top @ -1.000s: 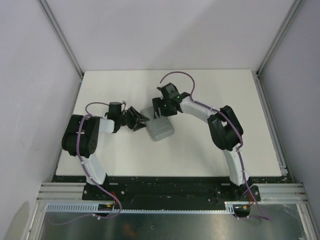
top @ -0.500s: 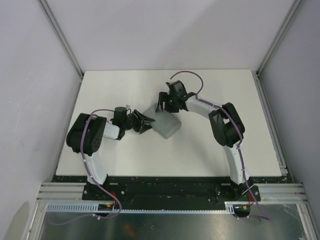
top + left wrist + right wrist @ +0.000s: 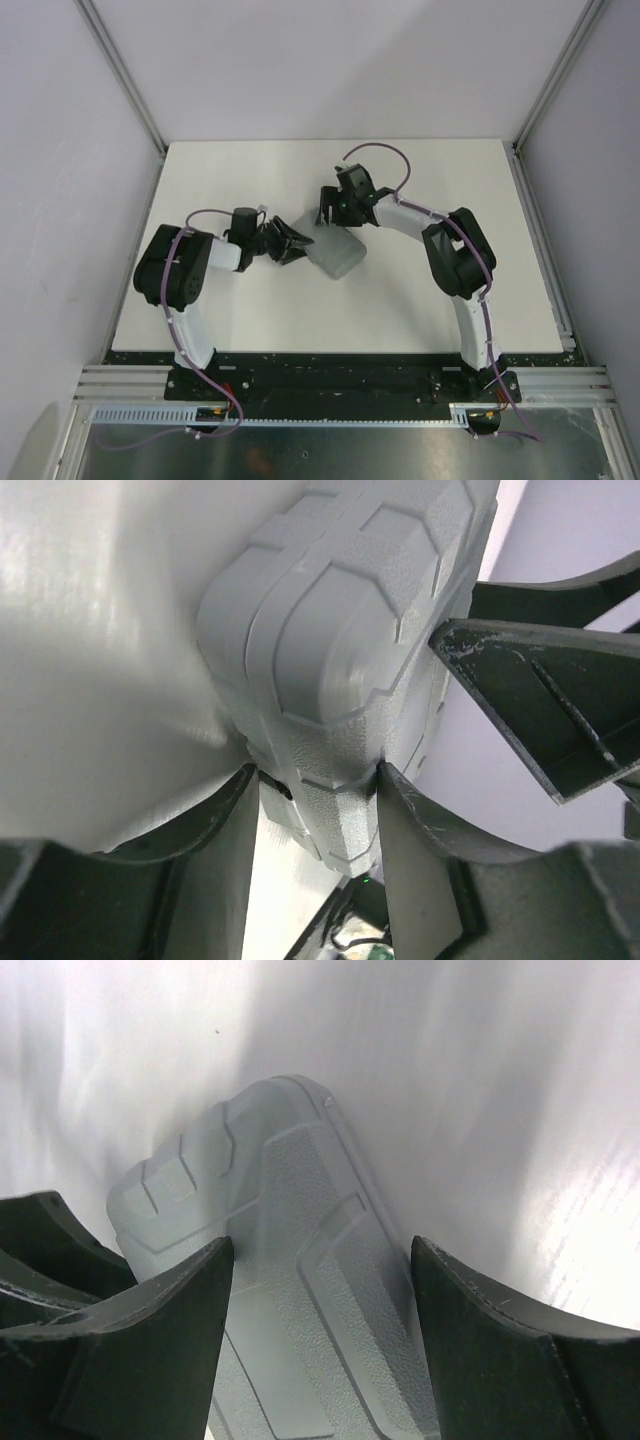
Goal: Pack the tool kit
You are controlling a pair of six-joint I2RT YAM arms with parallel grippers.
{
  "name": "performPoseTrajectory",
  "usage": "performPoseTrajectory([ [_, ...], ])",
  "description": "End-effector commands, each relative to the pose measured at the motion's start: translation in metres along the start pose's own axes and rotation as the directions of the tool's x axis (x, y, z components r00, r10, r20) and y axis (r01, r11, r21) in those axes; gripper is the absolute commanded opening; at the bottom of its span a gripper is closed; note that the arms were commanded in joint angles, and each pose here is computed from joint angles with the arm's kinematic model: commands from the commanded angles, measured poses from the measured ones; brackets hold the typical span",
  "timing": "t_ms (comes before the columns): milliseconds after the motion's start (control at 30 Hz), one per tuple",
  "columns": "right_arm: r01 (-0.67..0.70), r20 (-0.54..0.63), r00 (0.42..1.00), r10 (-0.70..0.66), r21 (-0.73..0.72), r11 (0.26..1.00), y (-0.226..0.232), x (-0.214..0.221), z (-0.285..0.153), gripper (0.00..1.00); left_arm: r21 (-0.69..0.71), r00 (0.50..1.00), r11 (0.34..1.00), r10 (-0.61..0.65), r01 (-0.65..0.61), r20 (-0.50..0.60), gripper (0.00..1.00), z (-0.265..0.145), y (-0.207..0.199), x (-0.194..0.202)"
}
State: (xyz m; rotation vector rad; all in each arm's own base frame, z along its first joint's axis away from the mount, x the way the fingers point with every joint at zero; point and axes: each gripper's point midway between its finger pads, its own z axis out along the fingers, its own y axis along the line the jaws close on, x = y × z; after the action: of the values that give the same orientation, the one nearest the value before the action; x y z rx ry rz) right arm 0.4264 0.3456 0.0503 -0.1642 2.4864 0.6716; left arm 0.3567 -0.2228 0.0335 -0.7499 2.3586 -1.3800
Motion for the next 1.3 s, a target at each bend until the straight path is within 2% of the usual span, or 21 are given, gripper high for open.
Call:
performPoseTrajectory([
  [0, 0.147, -0.462, 0.883, -0.08, 0.112, 0.983, -0.02, 0.151, -0.033, 0.65, -0.264, 0.987, 0.955, 0.154, -0.138, 0.044, 0.36, 0.015, 0.045, -0.019],
  [200, 0.205, -0.524, 0.843, -0.124, 0.1, 0.974, -0.035, 0.174, -0.05, 0.73, -0.345, 0.973, 0.917, 0.228, -0.201, 0.039, 0.37, 0.017, 0.045, -0.042],
  [367, 0.242, -0.566, 0.803, -0.185, 0.026, 0.97, -0.029, 0.196, -0.063, 0.81, -0.328, 0.975, 0.922, 0.222, -0.205, 0.014, 0.35, 0.028, 0.043, -0.047],
  [600, 0.202, -0.625, 0.757, -0.192, -0.056, 0.978, -0.026, 0.226, -0.072, 0.87, -0.301, 0.969, 0.923, 0.248, -0.24, -0.012, 0.34, 0.036, 0.037, -0.05],
  [667, 0.186, -0.646, 0.744, -0.171, -0.046, 0.981, -0.029, 0.235, -0.068, 0.86, -0.293, 0.968, 0.924, 0.251, -0.244, -0.013, 0.41, 0.035, 0.033, -0.051],
  [800, 0.143, -0.671, 0.739, -0.062, 0.067, 0.987, -0.045, 0.25, -0.057, 0.84, -0.285, 0.962, 0.923, 0.272, -0.259, 0.006, 0.72, 0.022, 0.024, -0.052],
  [900, 0.095, -0.673, 0.739, 0.034, 0.154, 0.983, -0.056, 0.258, -0.05, 0.8, -0.279, 0.956, 0.92, 0.294, -0.276, 0.021, 0.86, 0.009, 0.017, -0.049],
  [1100, 0.041, -0.67, 0.73, 0.137, 0.243, 0.969, -0.068, 0.265, -0.044, 0.73, -0.284, 0.944, 0.909, 0.329, -0.306, 0.037, 0.9, -0.013, 0.009, -0.041],
  [1167, 0.04, -0.665, 0.732, 0.149, 0.261, 0.965, -0.072, 0.264, -0.044, 0.71, -0.372, 0.935, 0.879, 0.348, -0.299, 0.07, 0.9, -0.027, 0.018, -0.048],
  [1267, 0.046, -0.654, 0.74, 0.158, 0.283, 0.958, -0.077, 0.262, -0.044, 0.71, -0.484, 0.896, 0.815, 0.426, -0.32, 0.125, 0.96, -0.049, 0.021, -0.066],
])
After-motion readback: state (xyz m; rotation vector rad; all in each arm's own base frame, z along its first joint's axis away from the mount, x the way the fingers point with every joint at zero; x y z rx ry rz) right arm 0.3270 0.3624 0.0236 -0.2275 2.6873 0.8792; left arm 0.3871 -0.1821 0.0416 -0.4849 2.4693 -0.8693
